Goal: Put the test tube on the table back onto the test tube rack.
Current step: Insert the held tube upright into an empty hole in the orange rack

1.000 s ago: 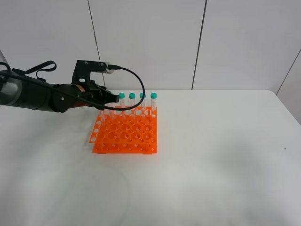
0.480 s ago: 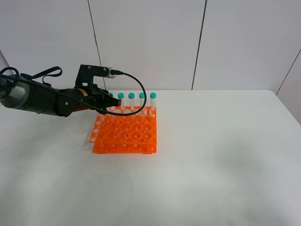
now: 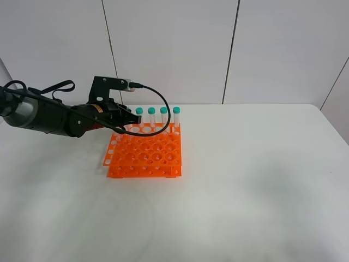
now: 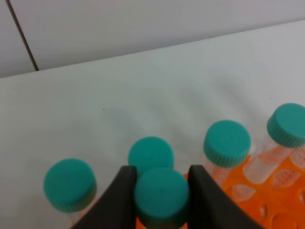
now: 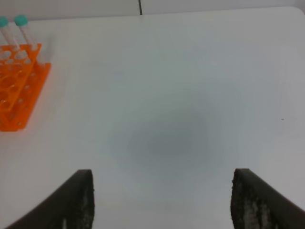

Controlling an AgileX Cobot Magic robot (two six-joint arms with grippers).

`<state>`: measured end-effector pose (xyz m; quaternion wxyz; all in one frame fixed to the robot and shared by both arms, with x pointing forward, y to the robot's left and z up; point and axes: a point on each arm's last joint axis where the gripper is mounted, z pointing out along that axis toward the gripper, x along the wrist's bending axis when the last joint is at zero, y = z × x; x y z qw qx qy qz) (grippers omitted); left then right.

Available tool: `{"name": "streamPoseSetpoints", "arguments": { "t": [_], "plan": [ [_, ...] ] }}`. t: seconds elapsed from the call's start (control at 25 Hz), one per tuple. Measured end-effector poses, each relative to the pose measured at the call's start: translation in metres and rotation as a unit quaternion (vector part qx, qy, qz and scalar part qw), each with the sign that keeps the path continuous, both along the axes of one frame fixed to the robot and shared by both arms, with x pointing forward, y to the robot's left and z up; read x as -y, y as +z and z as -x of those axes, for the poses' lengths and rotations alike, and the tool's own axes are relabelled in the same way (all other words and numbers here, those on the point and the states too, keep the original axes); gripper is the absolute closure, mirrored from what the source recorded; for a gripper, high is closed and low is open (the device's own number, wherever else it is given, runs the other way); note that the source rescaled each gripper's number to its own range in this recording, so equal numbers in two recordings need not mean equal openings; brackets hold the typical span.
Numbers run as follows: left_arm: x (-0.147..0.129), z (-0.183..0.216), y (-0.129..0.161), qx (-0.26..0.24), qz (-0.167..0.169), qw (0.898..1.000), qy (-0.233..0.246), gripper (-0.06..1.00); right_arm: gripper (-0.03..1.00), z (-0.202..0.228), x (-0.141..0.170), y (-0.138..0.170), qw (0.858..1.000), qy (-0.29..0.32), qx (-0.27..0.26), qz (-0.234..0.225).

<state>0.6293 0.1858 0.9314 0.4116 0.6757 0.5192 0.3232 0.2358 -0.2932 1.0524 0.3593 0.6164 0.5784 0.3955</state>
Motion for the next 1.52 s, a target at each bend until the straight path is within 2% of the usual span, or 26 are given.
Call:
{"name": "streamPoseSetpoints", "arguments": {
  "t": [0.88,1.12,1.52],
  "plan": [
    [-0.0028,0.0088,-0.0065,-0.014,0.016,1.0,0.01,0.94,0.06,0.0,0.0,0.0,1.0,0.0,0.0,0.0],
    [-0.0028,0.0088,-0.0062,-0.015,0.031,0.999,0.018,0.94,0.06,0.0,0.0,0.0,1.0,0.0,0.0,0.0],
    [-0.0023,0.009,-0.0064,-0.015,0.026,0.999,0.012,0.94,0.06,0.0,0.0,0.0,1.0,0.0,0.0,0.0]
  ]
}}
